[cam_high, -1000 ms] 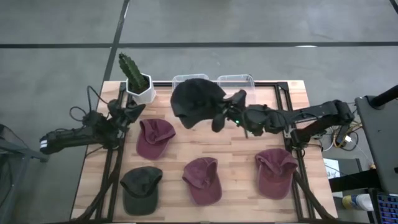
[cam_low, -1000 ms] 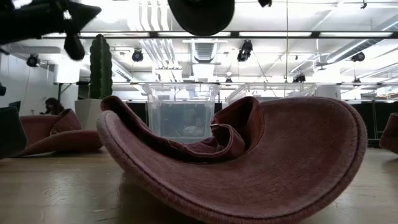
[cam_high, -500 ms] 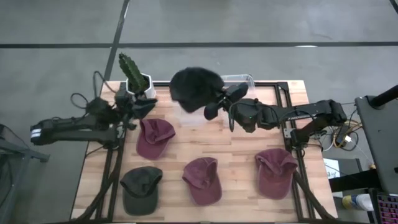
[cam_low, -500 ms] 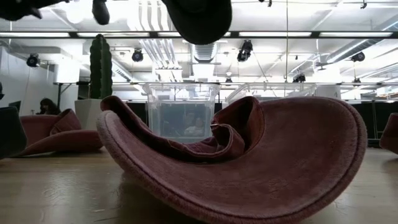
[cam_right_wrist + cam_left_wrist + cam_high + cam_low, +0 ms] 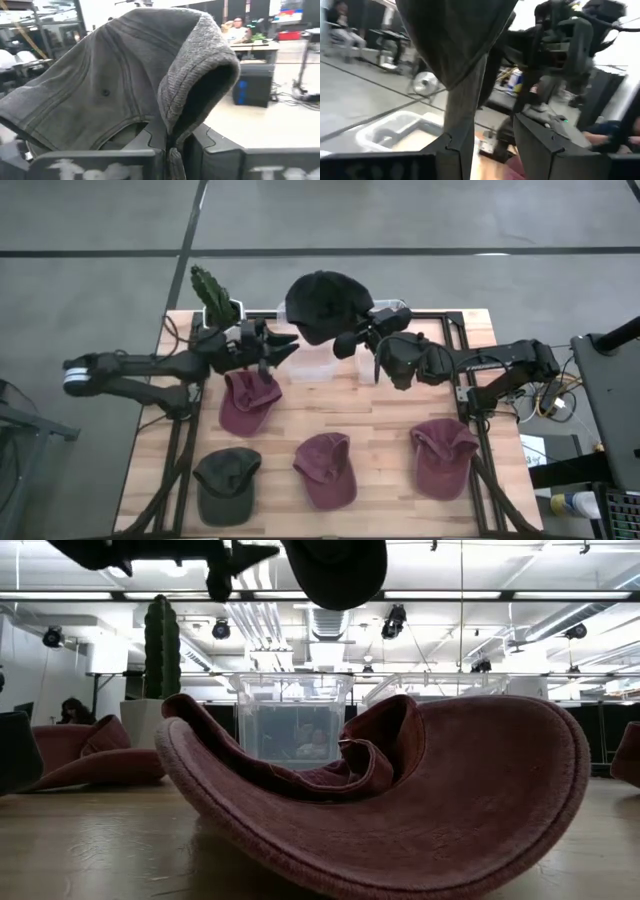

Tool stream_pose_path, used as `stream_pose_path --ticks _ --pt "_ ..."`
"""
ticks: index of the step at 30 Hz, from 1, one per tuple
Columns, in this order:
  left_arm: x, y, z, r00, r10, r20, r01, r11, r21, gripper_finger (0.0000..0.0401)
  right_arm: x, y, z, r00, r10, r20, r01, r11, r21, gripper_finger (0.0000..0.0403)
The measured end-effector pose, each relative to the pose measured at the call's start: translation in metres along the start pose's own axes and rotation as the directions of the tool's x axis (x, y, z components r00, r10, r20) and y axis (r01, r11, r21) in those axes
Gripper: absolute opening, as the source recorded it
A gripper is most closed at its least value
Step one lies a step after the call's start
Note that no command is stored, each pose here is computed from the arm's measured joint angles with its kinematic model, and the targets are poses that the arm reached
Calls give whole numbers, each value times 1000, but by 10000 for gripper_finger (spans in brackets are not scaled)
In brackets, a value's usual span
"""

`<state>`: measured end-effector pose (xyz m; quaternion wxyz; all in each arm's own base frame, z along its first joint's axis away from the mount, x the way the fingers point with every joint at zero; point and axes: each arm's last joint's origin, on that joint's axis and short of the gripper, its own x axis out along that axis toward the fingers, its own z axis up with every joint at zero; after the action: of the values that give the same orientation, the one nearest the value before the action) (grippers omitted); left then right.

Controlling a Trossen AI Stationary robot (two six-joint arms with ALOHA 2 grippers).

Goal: Pick & Place hat
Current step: Put the right gray cap into the left transparent bin

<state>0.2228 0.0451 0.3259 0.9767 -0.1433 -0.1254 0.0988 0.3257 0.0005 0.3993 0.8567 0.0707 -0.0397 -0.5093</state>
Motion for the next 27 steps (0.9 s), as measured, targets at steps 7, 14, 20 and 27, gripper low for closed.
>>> stream_pose_path --ticks 7,14,20,27 --pt "7 -2 5 1000 8 16 -8 1000 6 131 2 -2 3 1000 -8 9 8 1000 18 27" --pt "11 -1 5 999 37 26 -37 999 6 131 4 -3 3 1000 -13 13 12 999 40 27" --pt "17 0 2 999 41 15 -41 999 7 132 4 -3 3 1000 -12 13 11 999 43 28" --pt "24 6 -4 996 92 -2 -92 994 52 132 4 -3 3 1000 -12 12 12 999 32 28"
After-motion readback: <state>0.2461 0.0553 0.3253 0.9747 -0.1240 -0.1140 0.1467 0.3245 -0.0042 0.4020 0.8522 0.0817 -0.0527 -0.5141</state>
